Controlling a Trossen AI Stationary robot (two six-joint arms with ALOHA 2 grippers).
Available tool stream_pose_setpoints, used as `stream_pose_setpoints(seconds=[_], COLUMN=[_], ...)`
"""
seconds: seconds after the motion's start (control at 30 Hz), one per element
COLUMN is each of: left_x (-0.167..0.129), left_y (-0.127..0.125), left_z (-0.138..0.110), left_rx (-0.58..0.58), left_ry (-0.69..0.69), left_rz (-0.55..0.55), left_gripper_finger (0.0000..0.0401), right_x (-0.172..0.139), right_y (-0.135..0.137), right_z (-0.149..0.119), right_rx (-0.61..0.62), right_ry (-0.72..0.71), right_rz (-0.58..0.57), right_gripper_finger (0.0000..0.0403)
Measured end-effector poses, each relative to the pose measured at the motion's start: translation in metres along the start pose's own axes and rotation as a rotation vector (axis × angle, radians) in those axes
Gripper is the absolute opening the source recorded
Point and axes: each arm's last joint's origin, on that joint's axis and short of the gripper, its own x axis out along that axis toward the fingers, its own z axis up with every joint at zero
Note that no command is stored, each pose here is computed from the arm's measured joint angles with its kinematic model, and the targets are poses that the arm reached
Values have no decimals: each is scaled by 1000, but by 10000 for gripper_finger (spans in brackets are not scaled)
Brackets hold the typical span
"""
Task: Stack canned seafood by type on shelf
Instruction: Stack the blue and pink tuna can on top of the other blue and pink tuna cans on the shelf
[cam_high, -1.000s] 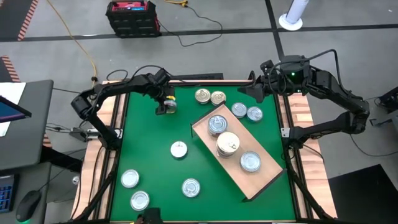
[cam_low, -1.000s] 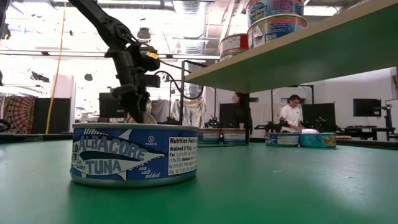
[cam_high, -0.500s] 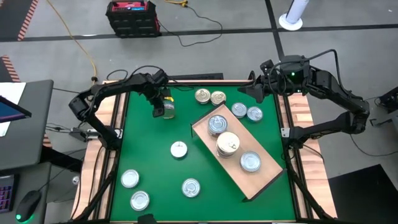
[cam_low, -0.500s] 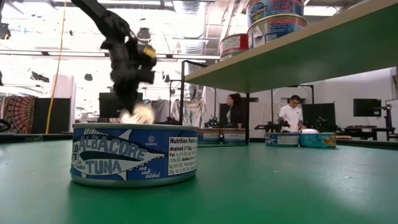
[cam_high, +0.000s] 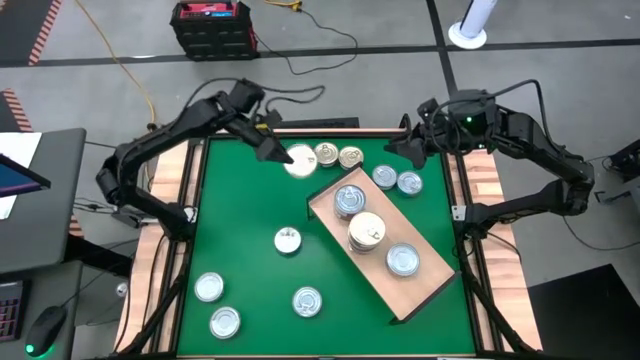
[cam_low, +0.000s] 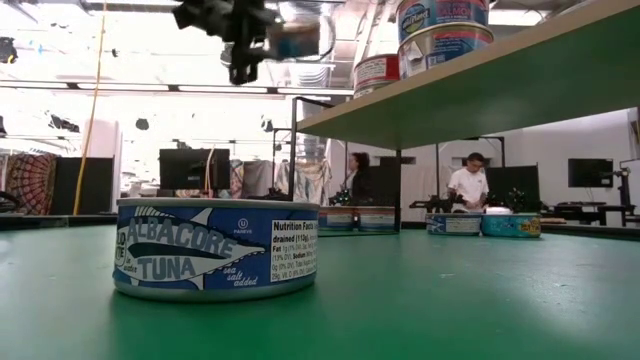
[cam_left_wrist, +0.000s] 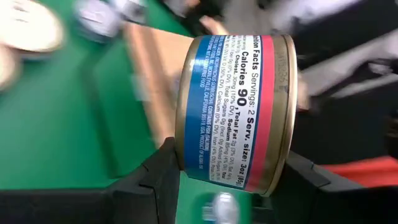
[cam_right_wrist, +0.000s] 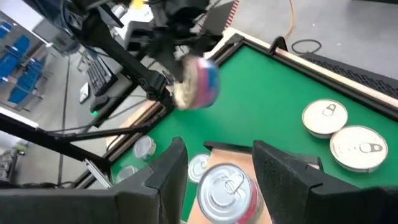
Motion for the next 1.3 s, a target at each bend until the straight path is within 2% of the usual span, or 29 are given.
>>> stream_pose_setpoints(seconds=[0.23,0.4,0.6,0.77,1.13,1.3], left_x=[45,63,93,115,128,143], left_y=[-59,-83,-91,-94,-113,-119], left_z=[1,5,3,-4,-16,-21], left_rx=[8,-79,-267,-371,-411,-456], left_ry=[49,25,-20,-31,-94,-102], left_rz=[-302,-396,-359,-301,-280,-292], left_gripper_finger=[181,181,181,181,182,182], right_x=[0,0,0,0,-3,-4], right_y=[-1,-1,-1,-1,-10,-16], right_z=[-3,-3,-3,-3,2,7], right_rx=[-6,-27,-35,-47,-46,-45], right_ry=[44,42,42,42,11,1], right_rz=[-2,0,1,1,-40,-30], right_gripper_finger=[204,204,204,204,204,204])
